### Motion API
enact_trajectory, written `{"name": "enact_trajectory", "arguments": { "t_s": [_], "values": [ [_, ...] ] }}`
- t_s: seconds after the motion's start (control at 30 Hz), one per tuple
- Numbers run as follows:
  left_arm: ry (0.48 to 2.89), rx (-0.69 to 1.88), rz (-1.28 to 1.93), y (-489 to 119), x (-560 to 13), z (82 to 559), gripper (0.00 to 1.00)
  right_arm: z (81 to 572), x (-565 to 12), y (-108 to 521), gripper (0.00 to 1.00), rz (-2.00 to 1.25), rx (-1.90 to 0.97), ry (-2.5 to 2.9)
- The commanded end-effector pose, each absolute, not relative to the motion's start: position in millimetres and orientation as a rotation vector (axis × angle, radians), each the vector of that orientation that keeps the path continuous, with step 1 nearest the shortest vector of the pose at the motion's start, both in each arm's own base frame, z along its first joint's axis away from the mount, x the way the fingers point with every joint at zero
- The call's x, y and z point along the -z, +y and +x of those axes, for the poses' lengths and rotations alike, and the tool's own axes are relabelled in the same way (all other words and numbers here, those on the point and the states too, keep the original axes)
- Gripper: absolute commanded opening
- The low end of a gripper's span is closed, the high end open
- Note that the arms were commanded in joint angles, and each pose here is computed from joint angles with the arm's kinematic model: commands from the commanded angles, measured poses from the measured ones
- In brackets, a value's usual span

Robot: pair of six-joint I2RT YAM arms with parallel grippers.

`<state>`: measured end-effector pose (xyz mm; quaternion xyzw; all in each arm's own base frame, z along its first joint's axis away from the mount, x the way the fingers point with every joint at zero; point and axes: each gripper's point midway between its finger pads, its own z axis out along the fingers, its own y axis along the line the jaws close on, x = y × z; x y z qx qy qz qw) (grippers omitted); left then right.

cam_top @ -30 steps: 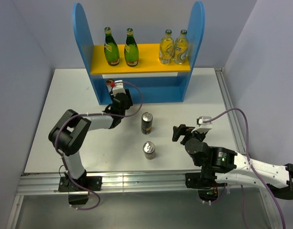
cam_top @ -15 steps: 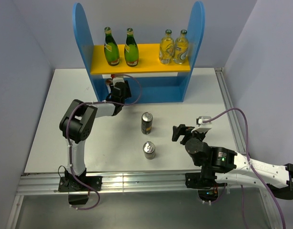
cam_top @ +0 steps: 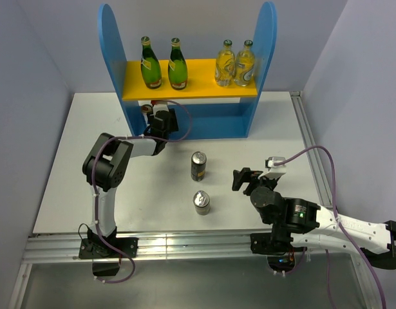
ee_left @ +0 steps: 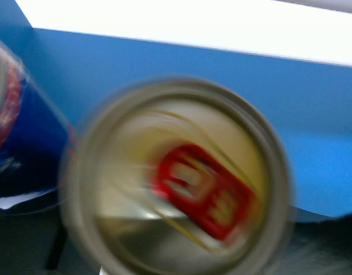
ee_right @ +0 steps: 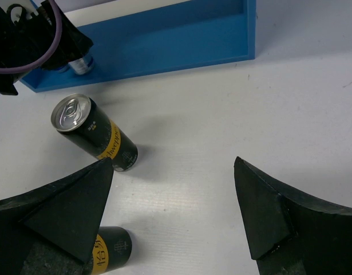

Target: Place and organize the beverage onto the shelf

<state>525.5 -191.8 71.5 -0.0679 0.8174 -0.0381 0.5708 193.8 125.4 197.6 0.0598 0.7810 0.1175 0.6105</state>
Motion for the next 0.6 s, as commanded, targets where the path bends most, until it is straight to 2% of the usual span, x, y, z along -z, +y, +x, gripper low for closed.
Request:
{"name": "enact_trajectory", "arguments": {
  "t_s": [0.0,0.2,0.57],
  "values": [
    [1.786,0.116,-0.182,-194,-118,549,0.71,195,-197,126,0.93,0.154,-0.273,1.790],
    [1.786,0.111,-0.181,-192,-118,549,0.80,195,-197,126,0.93,0.153,-0.265,1.792],
    [1.770,0.123,-0.183,-198,-134,514,0.86,196,-197,125,0.93,0.159,-0.258,1.790]
  ]
}}
